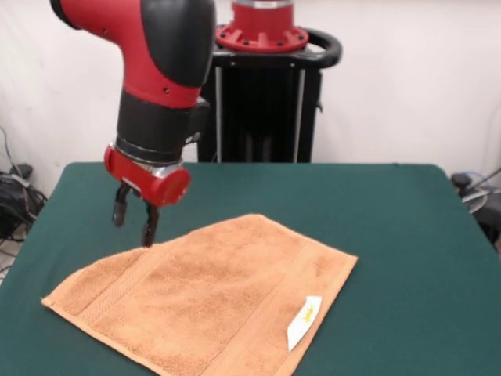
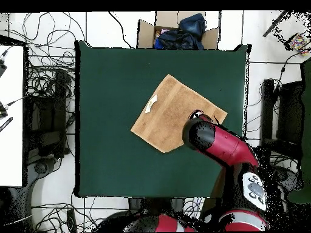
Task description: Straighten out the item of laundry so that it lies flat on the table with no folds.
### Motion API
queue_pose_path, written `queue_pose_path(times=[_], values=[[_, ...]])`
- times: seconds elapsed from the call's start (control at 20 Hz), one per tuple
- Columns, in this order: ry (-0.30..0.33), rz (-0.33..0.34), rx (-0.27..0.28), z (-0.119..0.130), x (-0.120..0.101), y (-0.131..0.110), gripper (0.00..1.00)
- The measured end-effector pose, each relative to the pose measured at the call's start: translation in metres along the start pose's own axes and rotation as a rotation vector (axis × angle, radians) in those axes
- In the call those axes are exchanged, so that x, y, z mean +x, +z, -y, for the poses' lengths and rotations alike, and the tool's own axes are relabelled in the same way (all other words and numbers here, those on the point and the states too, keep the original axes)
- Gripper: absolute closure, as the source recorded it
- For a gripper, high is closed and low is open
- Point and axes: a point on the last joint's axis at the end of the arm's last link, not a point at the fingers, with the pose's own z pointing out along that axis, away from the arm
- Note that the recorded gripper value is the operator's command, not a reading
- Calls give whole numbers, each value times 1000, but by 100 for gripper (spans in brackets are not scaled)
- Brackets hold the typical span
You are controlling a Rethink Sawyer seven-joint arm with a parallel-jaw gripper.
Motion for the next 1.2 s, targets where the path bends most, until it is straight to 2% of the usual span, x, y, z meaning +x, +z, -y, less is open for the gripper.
queue_pose_path(times=[0.1,0.4,0.55,0.8,0.9,1.1,1.2], values=[[-9,41,-43,-21,-9,-7,0],[-38,97,-91,-55,-26,-13,0],[-44,103,-96,-61,-28,-7,0],[-55,83,-89,-66,-21,24,0],[-61,49,-80,-65,-6,47,0],[-64,3,-77,-62,13,71,0],[-74,-36,-72,-55,31,91,0]])
